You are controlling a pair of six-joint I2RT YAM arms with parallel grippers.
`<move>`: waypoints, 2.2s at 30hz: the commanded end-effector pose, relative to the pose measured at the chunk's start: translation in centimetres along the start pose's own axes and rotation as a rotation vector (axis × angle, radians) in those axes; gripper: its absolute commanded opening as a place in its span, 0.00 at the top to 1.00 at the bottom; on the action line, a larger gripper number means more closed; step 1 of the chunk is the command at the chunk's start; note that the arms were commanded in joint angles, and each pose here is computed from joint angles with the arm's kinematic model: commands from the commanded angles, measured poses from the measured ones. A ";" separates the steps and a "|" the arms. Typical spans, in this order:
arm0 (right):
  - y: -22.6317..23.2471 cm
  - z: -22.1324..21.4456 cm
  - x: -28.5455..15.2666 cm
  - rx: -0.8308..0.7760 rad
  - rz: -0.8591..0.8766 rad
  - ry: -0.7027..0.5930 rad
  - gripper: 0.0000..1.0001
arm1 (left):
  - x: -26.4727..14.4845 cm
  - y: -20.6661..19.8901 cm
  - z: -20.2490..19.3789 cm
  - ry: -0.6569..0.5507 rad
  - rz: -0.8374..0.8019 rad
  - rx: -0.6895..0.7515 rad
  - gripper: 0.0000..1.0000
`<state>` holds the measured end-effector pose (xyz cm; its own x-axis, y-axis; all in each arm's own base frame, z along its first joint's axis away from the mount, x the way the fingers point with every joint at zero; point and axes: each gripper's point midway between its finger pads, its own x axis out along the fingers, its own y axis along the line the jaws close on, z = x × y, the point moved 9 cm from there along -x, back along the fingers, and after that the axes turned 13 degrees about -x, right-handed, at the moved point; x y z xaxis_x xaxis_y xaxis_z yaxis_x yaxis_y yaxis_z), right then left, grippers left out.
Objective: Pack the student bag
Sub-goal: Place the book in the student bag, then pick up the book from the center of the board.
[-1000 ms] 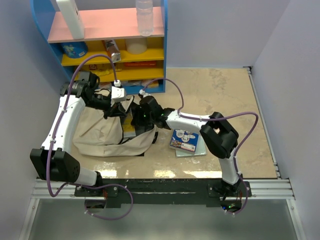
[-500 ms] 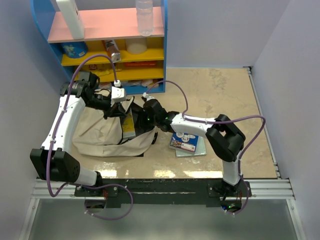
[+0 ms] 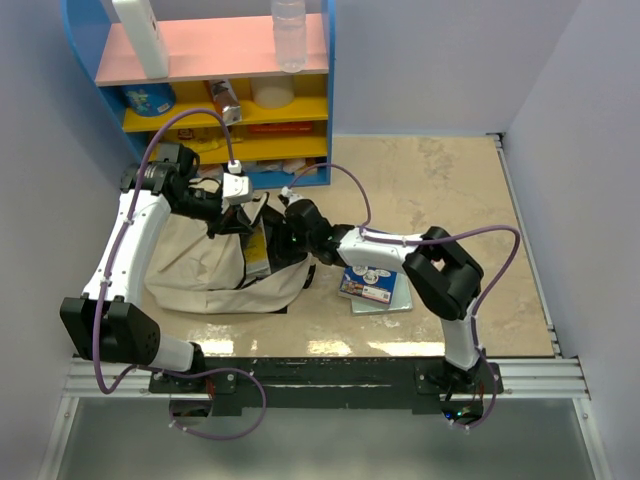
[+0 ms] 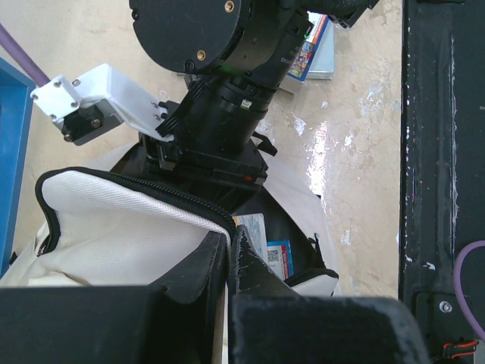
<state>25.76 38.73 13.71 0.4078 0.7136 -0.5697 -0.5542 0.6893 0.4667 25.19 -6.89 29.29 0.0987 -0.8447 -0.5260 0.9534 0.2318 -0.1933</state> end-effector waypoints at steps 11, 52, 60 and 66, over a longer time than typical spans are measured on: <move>-0.3 2.8 -2.9 -0.017 -0.120 -0.043 0.49 | -0.5 -1.0 2.2 -0.083 -0.025 0.072 1.00; -10.1 0.5 -14.2 0.074 -0.489 -0.072 0.33 | -0.2 -0.9 1.7 -0.076 -0.033 0.057 1.00; -15.8 -0.9 -20.6 0.240 -0.623 -0.188 0.08 | -0.2 -0.9 1.7 -0.074 -0.030 0.061 1.00; -19.1 -2.6 -21.6 0.354 -0.640 -0.236 0.04 | -0.2 -1.0 1.7 -0.077 -0.031 0.059 1.00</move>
<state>25.65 10.83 16.13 0.7269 0.1358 -0.6732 0.0581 0.9646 0.2573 25.21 -6.90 29.37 0.0999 -0.8453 -0.5250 0.9539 0.2314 -0.1911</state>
